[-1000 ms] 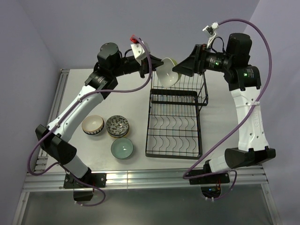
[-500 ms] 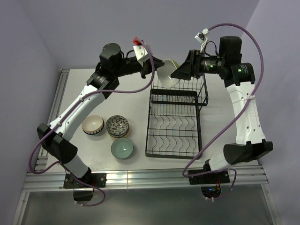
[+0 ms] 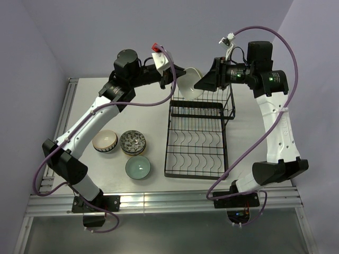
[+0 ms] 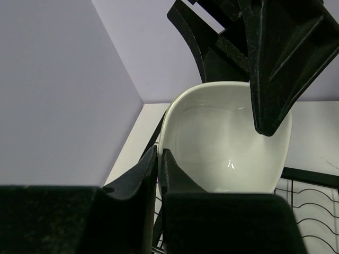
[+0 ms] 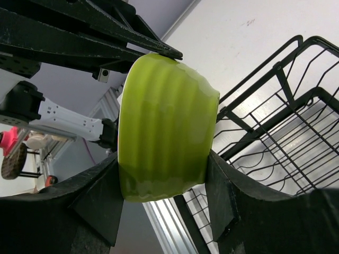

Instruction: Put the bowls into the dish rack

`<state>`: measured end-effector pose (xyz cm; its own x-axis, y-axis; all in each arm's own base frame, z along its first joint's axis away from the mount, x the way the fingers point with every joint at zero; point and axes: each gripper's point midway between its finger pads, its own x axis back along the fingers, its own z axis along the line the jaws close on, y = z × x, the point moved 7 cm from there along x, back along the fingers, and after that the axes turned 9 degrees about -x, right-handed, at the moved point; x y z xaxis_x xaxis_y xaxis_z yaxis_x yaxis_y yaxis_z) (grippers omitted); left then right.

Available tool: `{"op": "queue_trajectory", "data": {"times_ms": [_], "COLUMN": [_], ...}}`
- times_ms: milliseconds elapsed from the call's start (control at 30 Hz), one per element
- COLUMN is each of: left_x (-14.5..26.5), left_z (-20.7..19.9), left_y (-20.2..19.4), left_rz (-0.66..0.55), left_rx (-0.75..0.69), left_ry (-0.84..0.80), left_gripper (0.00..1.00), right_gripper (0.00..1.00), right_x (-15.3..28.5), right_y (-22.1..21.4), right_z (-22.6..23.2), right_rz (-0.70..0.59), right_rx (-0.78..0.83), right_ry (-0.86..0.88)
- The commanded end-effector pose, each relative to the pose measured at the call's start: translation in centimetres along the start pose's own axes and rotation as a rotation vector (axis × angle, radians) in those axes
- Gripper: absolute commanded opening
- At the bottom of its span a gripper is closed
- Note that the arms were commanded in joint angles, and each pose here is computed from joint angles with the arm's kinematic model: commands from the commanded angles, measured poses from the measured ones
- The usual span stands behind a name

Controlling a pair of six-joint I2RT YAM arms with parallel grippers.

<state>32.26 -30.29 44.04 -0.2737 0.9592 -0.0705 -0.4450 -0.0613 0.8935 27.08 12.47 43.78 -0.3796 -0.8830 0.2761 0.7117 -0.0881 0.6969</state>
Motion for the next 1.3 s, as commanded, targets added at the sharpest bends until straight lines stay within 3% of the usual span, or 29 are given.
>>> {"op": "queue_trajectory", "data": {"times_ms": [0,167,300,433,467,567,833,1267], "left_x": [-0.1,-0.1,0.0,0.1,0.2,1.0,5.4,10.0], "left_z": [0.0,-0.1,0.1,0.3,0.2,0.8,1.9,-0.9], "left_y": [1.5,1.3,1.0,1.0,1.1,1.6,2.0,2.1], "left_rz": [-0.055,-0.046,-0.033,-0.030,-0.034,-0.047,-0.035,-0.005], "left_rx": [-0.039,-0.035,-0.026,-0.006,0.022,0.093,0.262,0.266], "left_ry": [0.004,0.014,0.032,0.055,0.054,0.049,0.078,0.139], "left_gripper": [0.13,0.29,0.48,0.59,0.72,0.84,0.89,0.88], "right_gripper": [0.00,0.00,0.00,0.00,0.00,0.00,0.00,0.00], "right_x": [0.5,0.3,0.2,0.4,0.4,1.0,0.7,-4.5], "right_y": [0.7,1.2,1.6,2.2,2.3,2.7,2.5,1.0], "right_z": [1.0,0.4,-0.3,-1.4,-1.5,-2.0,-5.3,-6.7], "right_rz": [-0.015,-0.025,-0.037,-0.037,-0.028,-0.007,0.141,0.310], "right_rx": [0.083,0.103,0.122,0.220,0.236,0.348,0.624,0.868], "right_ry": [0.010,-0.022,-0.061,-0.120,-0.133,-0.189,-0.265,-0.291]}}
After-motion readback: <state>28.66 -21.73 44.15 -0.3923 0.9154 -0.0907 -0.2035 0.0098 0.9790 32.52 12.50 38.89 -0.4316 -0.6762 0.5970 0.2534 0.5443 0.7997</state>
